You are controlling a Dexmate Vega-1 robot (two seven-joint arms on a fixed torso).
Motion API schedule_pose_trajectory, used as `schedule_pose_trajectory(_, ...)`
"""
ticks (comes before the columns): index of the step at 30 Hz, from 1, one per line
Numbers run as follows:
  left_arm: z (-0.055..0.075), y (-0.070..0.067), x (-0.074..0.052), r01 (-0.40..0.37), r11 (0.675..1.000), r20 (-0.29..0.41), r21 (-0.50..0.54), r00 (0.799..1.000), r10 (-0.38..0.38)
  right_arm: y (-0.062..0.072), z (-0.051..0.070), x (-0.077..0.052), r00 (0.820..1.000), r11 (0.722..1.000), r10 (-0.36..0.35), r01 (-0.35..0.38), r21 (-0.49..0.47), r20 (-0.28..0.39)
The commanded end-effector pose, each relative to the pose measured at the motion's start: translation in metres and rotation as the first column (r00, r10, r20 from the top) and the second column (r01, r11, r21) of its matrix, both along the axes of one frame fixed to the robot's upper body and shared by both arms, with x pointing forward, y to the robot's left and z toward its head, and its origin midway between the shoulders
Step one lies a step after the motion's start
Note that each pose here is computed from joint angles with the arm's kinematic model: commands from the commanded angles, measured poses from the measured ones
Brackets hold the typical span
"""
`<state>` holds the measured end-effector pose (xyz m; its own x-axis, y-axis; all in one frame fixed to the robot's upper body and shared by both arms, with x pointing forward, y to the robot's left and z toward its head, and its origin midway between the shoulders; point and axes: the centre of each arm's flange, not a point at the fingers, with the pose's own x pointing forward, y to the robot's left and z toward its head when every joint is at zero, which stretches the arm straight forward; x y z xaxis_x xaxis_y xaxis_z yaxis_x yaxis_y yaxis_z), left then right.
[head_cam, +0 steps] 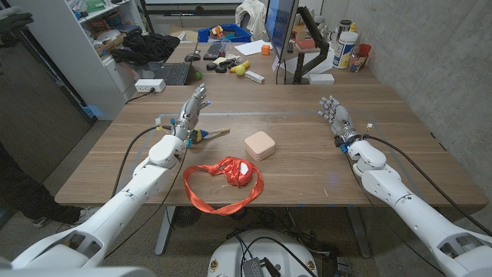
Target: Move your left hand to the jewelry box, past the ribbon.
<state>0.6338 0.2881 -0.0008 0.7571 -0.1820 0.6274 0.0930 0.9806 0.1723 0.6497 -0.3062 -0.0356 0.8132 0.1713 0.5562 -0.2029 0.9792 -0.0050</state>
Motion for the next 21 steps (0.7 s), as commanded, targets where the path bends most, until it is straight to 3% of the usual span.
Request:
schedule_pose_trajectory(1, 0.012, 0.000, -0.007, -0.019, 0.998, 0.042, 0.058, 0.999, 0.017, 0.002, 0.001, 0.000, 1.000, 1.000, 0.002, -0.002, -0.003, 0.002)
schedule_pose_trajectory(21, 0.038, -0.008, -0.015, -0.010, 0.991, 0.108, 0.131, 0.994, -0.004, 0.002, 0.001, -0.001, 1.000, 1.000, -0.001, 0.001, -0.004, 0.004)
